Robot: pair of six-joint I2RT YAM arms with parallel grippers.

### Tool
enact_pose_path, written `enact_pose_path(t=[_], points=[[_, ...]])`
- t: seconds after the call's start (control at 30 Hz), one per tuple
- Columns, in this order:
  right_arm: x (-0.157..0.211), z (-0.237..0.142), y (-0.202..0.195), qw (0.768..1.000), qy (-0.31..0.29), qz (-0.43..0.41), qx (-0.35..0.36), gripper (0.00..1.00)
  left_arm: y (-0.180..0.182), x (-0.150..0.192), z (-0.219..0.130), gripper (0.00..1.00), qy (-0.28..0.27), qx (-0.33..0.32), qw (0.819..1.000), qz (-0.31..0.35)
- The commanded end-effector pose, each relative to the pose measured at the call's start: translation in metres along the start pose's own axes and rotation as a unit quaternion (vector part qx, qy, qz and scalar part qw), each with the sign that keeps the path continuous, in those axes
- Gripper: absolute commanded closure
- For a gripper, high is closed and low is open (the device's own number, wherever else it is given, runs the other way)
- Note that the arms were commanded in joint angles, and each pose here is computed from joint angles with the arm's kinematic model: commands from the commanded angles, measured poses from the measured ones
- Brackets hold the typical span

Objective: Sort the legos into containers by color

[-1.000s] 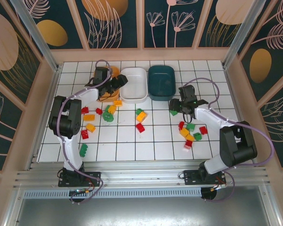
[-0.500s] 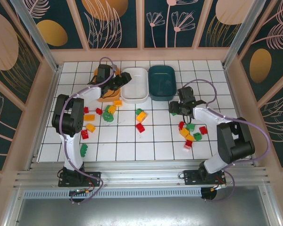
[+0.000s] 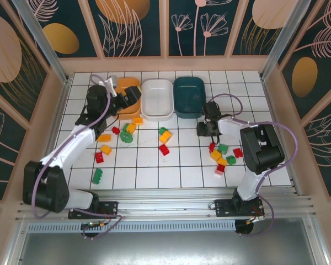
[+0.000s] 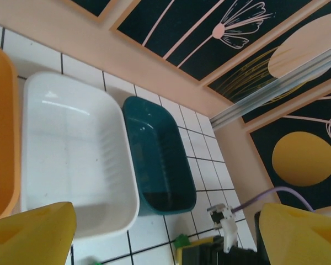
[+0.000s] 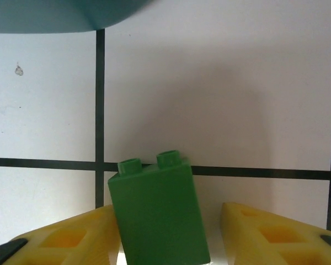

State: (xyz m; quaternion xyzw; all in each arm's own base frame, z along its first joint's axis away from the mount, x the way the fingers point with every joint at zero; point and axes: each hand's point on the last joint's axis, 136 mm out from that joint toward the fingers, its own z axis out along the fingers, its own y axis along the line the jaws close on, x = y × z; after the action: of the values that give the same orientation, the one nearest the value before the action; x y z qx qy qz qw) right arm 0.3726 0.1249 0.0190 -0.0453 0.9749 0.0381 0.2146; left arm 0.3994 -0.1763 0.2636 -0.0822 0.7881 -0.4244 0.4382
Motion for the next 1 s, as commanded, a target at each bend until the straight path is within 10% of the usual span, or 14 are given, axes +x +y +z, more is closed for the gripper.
enact_pose_path(t=[0.0,0.17,0.5,0.87,0.97], points=[[-0.014,0.007,0.007,1.0,-0.009,-0.007,-0.01,0.62,0.025,0.027,-0.009,0.14,0.011,-0.023,0.999,-0.027],[-0.028,-0.009,0.012,0.999,-0.034,0.005,-0.019,0.8,0.036,0.043,-0.033,0.14,-0.009,-0.031,0.998,-0.046],[-0.092,-0.097,0.055,0.985,-0.16,0.01,-0.065,0.83,0.057,0.063,-0.069,0.01,-0.07,-0.028,0.994,-0.085],[-0.189,-0.025,0.062,0.992,-0.119,-0.009,-0.037,0.77,0.086,0.109,-0.081,0.01,-0.038,-0.04,0.991,-0.12],[-0.208,-0.022,0.064,0.992,-0.123,-0.002,-0.038,0.62,0.087,0.109,-0.086,0.01,-0.042,-0.046,0.992,-0.112]])
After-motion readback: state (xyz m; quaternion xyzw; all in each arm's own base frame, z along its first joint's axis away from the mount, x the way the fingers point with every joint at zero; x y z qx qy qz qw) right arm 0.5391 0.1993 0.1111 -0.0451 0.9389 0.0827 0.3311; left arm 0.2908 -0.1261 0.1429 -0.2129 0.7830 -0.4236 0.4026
